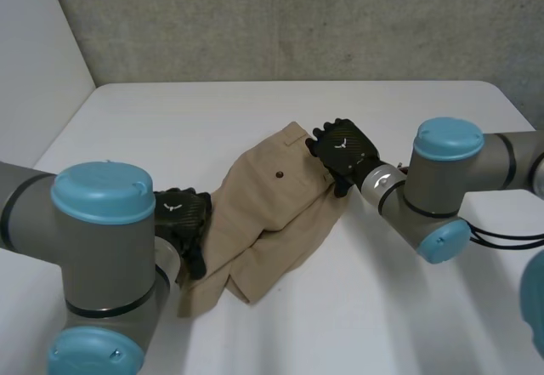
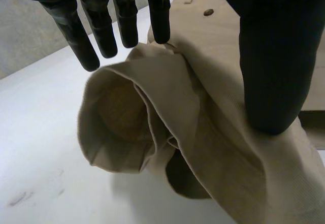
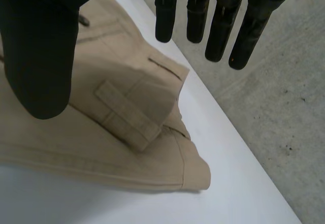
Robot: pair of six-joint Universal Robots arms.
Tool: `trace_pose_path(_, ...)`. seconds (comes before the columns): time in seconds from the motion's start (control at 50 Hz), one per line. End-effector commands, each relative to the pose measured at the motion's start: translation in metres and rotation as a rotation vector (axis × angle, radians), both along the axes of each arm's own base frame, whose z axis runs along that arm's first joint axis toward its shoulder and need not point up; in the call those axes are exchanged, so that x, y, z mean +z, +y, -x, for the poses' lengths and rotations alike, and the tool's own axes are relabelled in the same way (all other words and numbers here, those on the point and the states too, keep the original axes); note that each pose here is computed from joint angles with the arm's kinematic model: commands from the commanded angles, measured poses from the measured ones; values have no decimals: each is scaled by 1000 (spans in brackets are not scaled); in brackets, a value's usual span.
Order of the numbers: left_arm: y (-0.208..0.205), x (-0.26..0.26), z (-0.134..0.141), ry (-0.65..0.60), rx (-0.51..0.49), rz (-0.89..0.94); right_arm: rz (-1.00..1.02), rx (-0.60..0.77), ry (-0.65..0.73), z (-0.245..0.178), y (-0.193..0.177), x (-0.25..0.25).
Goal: Fold the shorts.
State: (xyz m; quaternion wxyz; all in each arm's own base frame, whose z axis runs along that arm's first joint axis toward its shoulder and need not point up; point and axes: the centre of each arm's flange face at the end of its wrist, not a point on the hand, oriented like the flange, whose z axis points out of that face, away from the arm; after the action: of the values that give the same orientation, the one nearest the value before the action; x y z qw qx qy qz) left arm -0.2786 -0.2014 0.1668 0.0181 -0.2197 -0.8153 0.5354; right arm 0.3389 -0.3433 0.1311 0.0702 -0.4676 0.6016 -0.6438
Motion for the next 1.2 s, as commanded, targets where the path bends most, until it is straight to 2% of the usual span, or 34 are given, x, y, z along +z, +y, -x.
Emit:
trace_pose_path(0.02,-11,-13,8,2,0,3,38,-16,-12,-5,-16,-18)
trace_pose_path(0.24,-14,-12,11,12,-7,14,84,-17,-34,-9,-24,-27)
trace_pose_path(0.42,-18,-3,13,28,-5,41,133,-11,-74,-10,-23,13)
trace_pose_path(0.74,-22,36,17,101,-7,141,54,5,-39,-13,-27,-34)
trace_pose_path(0.94,-25,44,17,118,-3,163,77,2,-49,-16,-34,-32)
trace_pose_path(1.02,-27,58,17,143,-1,200,104,-16,-61,-15,-36,-20)
trace_pose_path(1.18,-33,97,19,216,6,300,201,-89,-137,-1,-25,66)
trace_pose_path(1.2,-34,107,19,233,7,325,218,-104,-164,5,-20,88)
